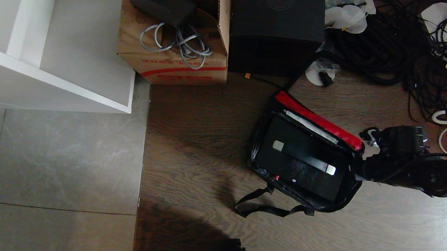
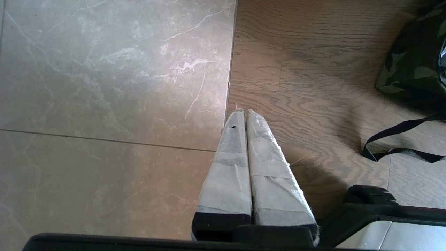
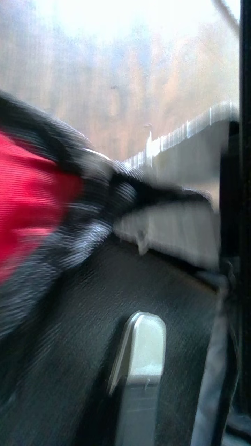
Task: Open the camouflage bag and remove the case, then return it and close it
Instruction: Grip the handle
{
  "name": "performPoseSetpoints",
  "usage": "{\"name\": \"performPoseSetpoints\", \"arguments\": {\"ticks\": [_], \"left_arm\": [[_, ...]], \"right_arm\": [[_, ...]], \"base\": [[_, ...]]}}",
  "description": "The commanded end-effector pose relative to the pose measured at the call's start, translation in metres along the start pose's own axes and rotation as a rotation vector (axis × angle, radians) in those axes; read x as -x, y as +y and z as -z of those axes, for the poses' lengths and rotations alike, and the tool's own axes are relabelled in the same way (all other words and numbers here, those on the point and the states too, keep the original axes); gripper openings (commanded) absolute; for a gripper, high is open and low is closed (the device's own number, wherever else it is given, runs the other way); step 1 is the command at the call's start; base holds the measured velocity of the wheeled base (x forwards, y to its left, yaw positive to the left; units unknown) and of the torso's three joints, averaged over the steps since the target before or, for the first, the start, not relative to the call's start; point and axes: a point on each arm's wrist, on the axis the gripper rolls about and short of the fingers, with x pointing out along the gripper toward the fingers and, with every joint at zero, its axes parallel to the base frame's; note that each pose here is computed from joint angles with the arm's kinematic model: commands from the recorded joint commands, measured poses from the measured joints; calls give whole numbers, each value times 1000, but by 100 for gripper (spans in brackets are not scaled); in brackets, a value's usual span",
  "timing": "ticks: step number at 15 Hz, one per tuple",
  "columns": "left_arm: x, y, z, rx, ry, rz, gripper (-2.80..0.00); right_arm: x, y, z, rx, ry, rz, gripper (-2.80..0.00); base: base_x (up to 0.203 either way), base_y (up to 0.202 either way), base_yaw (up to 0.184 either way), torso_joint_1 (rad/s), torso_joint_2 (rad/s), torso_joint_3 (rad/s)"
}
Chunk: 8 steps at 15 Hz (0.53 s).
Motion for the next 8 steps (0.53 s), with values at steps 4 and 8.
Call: {"name": "performPoseSetpoints", "arguments": {"ticks": [4, 8], "left_arm": [[-1, 0, 2, 1, 8, -2, -280], [-1, 0, 2, 1, 7, -2, -280]], "right_arm": [[2, 0, -3, 15, -22, -9, 0], [24, 2, -5, 59, -46, -63, 0]], "base": [[0, 0, 0, 0, 0, 0], [0, 0, 0, 0, 0, 0]]}}
